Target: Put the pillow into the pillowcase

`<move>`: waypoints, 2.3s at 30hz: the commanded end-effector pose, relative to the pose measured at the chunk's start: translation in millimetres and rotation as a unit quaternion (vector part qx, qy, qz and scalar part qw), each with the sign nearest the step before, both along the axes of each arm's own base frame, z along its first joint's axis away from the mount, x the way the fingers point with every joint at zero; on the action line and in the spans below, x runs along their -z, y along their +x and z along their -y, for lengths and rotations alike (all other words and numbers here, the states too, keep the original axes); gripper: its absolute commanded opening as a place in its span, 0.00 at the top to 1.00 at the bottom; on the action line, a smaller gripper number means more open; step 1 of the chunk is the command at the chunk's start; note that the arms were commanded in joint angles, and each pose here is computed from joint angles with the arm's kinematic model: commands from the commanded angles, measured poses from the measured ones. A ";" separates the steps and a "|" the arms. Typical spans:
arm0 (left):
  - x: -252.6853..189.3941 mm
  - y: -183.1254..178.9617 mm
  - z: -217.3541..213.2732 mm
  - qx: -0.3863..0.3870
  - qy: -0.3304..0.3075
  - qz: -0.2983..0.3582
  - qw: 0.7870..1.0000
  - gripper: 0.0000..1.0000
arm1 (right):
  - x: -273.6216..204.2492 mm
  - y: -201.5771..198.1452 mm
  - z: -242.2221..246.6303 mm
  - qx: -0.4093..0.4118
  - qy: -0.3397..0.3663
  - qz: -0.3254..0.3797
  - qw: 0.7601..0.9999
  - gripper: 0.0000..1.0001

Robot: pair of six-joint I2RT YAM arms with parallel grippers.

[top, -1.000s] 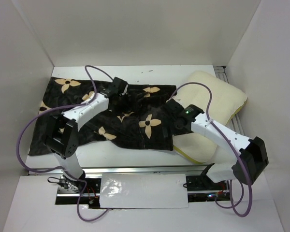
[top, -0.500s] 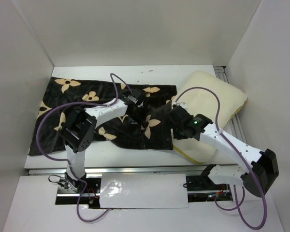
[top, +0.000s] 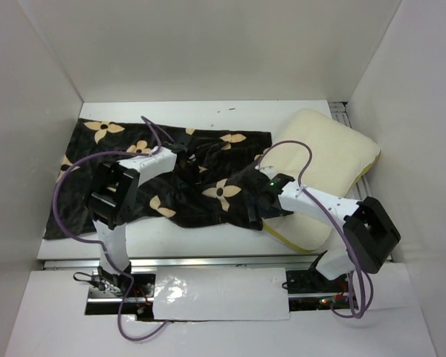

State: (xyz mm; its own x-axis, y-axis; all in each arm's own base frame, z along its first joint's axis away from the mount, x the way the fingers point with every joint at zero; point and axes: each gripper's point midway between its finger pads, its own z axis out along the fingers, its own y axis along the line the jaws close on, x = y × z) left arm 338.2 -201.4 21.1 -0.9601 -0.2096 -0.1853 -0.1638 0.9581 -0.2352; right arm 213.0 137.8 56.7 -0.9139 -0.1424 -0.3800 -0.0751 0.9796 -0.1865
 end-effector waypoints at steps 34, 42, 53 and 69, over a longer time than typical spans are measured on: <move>-18.5 24.3 -61.2 -0.014 0.045 0.078 0.996 0.54 | -35.3 2.8 -8.3 -0.030 0.002 0.020 0.999 0.00; -20.1 16.8 -48.6 0.005 0.046 0.082 0.996 0.54 | -4.6 35.1 4.9 0.023 -0.091 0.051 0.994 1.00; -9.6 -19.1 -15.9 0.030 0.042 0.061 0.997 1.00 | -182.1 62.3 11.1 0.044 0.066 0.207 0.975 1.00; -59.6 -72.6 28.7 0.068 0.039 0.077 0.994 1.00 | -127.3 45.0 -98.2 -0.225 0.234 0.068 0.943 1.00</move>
State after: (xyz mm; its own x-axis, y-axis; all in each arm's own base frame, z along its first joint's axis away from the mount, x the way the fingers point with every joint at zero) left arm 266.6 -233.5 71.6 -0.9362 -0.0281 -0.3503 0.0415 0.9810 -0.1895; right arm 244.6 197.8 169.8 -0.8195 -0.2709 -0.5050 -0.3711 0.9223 0.1074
